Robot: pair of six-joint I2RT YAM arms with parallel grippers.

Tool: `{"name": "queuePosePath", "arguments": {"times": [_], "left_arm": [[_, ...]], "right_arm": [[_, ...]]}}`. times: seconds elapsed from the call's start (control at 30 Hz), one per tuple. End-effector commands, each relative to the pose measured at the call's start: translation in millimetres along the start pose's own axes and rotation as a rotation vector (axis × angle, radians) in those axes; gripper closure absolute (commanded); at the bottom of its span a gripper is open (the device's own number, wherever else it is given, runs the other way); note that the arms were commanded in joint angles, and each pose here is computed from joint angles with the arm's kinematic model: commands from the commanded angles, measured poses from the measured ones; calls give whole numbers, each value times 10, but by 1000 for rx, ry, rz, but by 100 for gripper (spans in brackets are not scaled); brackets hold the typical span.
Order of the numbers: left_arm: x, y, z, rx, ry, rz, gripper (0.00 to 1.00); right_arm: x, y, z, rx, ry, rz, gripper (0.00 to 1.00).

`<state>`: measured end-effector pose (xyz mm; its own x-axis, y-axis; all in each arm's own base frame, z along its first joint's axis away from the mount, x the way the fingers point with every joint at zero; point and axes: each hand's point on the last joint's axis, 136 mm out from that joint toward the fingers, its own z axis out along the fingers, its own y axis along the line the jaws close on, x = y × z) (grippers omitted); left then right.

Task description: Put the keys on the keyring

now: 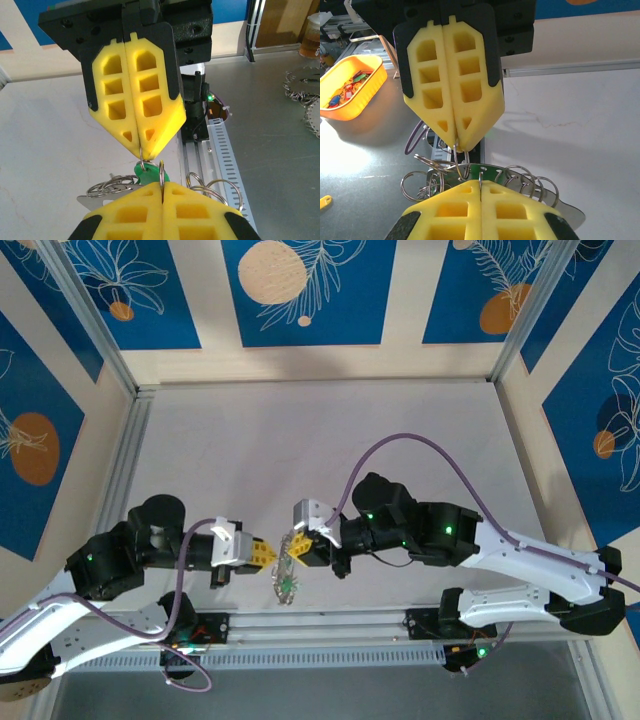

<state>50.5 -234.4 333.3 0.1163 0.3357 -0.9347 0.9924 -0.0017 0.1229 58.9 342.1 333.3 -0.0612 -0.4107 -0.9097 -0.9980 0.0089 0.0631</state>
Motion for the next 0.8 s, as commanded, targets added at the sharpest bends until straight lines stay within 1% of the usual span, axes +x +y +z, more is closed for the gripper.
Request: {"name": "queuePosePath", "arguments": {"times": [0.0,0.37,0.77], "left_arm": [[-110,-43,-11,19,-52,29,100],[-121,-43,-56,2,-68,38,100],[-125,-51,-62,6,-72,36,100]], "right_arm": [[-111,22,-62,4,-23,-30,100],[-59,61,-115,10,-19,-14,100],[-37,153,-56,-15,6,-32,100]]}}
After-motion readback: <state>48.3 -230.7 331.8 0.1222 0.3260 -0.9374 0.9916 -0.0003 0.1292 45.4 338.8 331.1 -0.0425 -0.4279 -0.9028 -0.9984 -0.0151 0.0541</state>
